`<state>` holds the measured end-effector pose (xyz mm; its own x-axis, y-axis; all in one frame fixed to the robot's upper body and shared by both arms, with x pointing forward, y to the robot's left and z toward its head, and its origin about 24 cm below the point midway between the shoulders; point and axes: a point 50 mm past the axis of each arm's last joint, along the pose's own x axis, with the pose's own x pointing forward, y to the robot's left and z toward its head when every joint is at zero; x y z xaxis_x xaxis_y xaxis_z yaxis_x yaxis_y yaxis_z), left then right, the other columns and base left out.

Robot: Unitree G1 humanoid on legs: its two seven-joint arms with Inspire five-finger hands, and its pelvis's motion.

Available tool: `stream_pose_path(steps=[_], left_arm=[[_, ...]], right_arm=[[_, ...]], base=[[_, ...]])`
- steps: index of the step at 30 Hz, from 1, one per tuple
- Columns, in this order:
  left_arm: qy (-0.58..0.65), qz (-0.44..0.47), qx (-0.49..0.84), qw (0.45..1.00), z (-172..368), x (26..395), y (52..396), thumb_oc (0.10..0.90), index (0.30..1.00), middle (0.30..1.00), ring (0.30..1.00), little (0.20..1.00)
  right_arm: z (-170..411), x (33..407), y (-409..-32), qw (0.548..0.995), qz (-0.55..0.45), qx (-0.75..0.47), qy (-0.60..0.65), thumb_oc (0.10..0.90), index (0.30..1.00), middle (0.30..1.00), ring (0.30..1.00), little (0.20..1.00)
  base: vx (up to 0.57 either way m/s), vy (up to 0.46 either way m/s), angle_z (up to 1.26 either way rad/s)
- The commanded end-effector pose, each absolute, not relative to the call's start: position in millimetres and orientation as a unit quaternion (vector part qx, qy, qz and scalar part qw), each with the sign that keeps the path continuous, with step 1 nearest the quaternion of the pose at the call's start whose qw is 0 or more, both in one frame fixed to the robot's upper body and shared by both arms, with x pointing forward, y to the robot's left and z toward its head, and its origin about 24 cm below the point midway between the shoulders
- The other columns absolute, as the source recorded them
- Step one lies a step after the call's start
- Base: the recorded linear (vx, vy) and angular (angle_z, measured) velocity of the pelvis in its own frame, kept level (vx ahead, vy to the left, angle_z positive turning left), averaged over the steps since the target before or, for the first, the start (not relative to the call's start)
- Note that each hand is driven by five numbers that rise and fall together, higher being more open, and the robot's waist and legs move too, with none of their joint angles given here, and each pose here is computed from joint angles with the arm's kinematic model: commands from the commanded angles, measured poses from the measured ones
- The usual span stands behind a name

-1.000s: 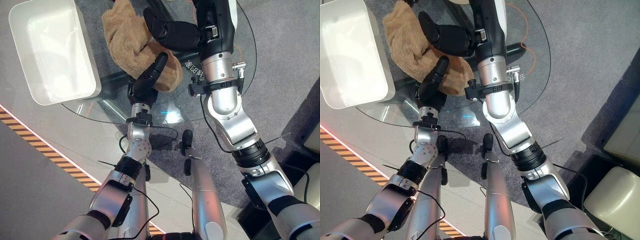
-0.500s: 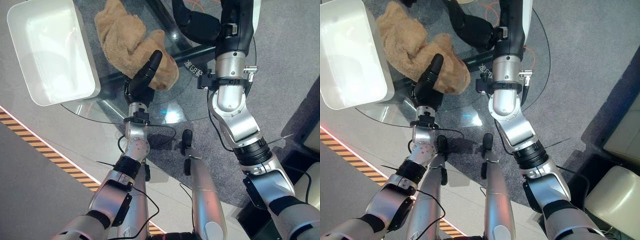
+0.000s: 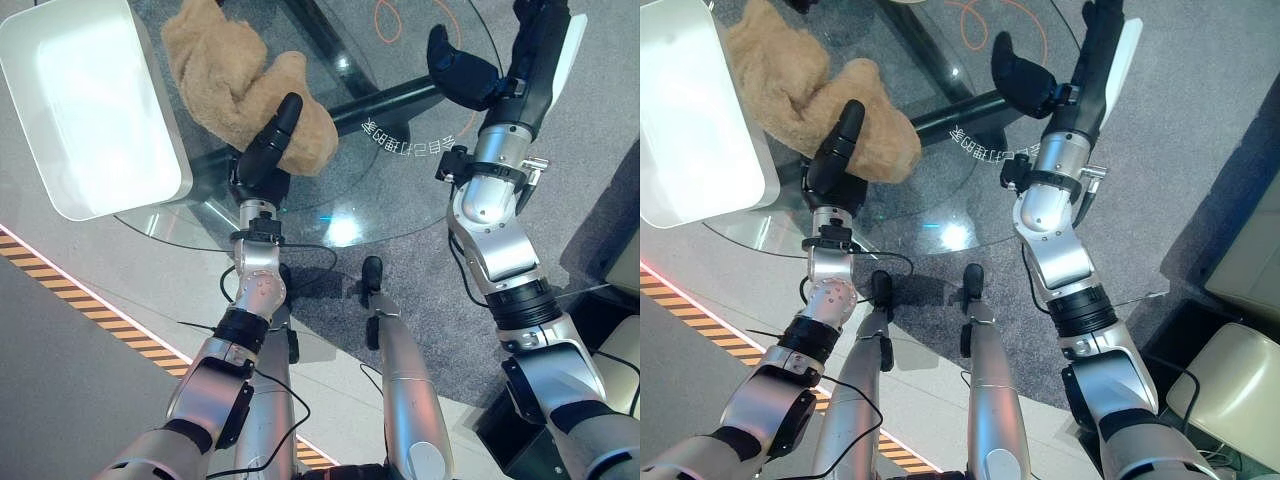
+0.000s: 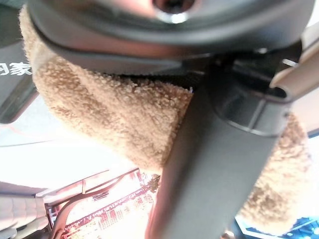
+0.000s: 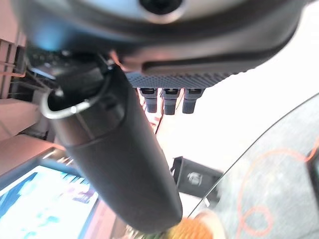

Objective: Wipe the table with a cloth and put it in the basket.

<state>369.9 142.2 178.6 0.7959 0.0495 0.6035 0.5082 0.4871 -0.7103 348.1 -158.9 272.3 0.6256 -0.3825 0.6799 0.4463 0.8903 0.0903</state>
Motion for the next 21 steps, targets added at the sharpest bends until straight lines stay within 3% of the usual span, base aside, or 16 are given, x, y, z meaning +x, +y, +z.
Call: stream_pose_path(steps=[1,21], left_arm=[[-0.443,-0.250,-0.428,0.747,264,357,141,0.100,0.300,0.300,0.300,0.200],[-0.503,-0.192,-0.384,0.750,285,360,201,0.100,0.300,0.300,0.300,0.200]], right_arm=[[318,322,-184,0.835,-0.277,0.006,-0.476,0.800,0.900,0.900,0.900,0.900],[221,366,-259,0.888,-0.393,0.032,-0.238,0.800,0.900,0.900,0.900,0.900]], base=[[0.00,0.000,0.00],[0.00,0.000,0.00]])
